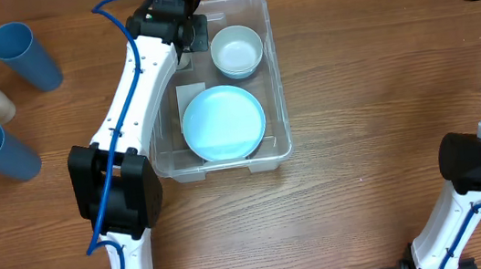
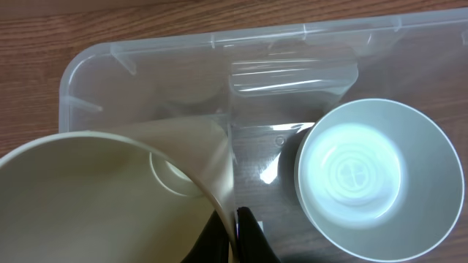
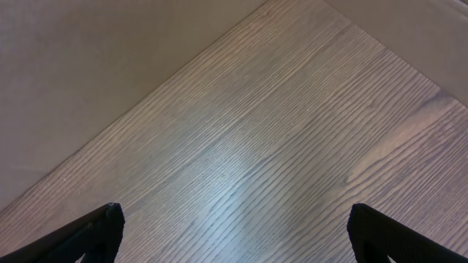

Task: Pack container
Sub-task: 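Lower the cream cup into the bin's back-left corner with the left gripper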

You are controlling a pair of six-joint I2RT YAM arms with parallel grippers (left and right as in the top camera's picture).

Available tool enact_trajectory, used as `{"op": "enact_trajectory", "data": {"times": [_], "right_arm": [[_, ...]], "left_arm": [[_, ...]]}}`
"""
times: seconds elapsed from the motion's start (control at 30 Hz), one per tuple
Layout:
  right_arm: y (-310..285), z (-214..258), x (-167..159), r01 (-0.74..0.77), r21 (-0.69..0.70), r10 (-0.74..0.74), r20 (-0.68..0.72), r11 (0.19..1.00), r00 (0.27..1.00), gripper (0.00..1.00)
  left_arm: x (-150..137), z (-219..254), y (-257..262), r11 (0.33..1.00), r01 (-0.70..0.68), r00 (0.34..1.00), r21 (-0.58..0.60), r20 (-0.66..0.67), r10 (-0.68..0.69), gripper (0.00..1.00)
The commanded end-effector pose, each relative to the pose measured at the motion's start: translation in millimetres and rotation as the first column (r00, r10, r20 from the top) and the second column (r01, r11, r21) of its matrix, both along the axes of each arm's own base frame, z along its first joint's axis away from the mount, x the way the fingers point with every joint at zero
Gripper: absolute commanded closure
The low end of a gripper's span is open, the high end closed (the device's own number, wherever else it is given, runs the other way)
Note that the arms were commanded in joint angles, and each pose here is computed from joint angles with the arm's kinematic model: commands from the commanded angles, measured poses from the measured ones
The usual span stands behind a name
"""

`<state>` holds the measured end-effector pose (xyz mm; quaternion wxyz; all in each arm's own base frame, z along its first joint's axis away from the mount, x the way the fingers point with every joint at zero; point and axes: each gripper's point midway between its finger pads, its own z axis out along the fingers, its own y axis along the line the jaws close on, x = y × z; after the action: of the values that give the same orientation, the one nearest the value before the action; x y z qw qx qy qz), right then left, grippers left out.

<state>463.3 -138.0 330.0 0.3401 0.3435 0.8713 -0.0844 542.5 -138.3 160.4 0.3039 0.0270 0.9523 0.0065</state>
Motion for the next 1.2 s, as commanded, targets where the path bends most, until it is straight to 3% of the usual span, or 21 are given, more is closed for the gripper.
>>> {"op": "enact_trajectory", "data": {"times": [0.0,0.07,0.13,0.33,0.47,0.5,0.57,0.83,1.17], "right_arm": [[-1.5,2.9,0.2,0.007,-0.01,-0.007,0.008,1.0,1.0,0.0],[-1.5,2.9,0.2,0.006,-0.01,-0.006,0.008,1.0,1.0,0.0],[-1.5,2.9,0.2,0.007,-0.01,-0.007,0.008,1.0,1.0,0.0],[-1.5,2.9,0.2,0.007,-0.01,-0.007,0.008,1.0,1.0,0.0],[-1.6,2.9,0.2,0.007,-0.01,-0.007,0.008,1.0,1.0,0.0],[-1.5,2.9,0.2,0.006,-0.01,-0.006,0.008,1.0,1.0,0.0],[-1.5,2.9,0.2,0.007,-0.01,-0.007,0.008,1.0,1.0,0.0],[-1.5,2.9,0.2,0.006,-0.01,-0.006,0.008,1.0,1.0,0.0],[-1.5,2.9,0.2,0.006,-0.01,-0.006,0.008,1.0,1.0,0.0]], "left_arm": [[9.0,-0.6,24.8,0.997,-0.081,0.997,0.002,0.013,0.081,0.92],[13.3,2.1,26.9,0.996,-0.086,0.996,-0.003,0.031,0.086,0.73],[21.1,7.9,28.6,0.995,-0.095,0.993,-0.009,0.07,0.096,0.63],[40.0,24.9,26.4,0.995,-0.094,0.98,-0.028,0.171,0.098,0.59],[40.1,24.9,26.2,0.995,-0.094,0.98,-0.029,0.171,0.097,0.64],[37.6,22.5,26.7,0.995,-0.094,0.983,-0.025,0.158,0.096,0.84],[36.0,21.0,26.9,0.995,-0.094,0.984,-0.022,0.149,0.096,0.95],[31.4,16.9,26.5,0.997,-0.08,0.989,-0.006,0.126,0.08,0.96],[24.4,10.9,28.9,0.989,0.06,0.994,0.132,0.08,-0.071,0.96]]}}
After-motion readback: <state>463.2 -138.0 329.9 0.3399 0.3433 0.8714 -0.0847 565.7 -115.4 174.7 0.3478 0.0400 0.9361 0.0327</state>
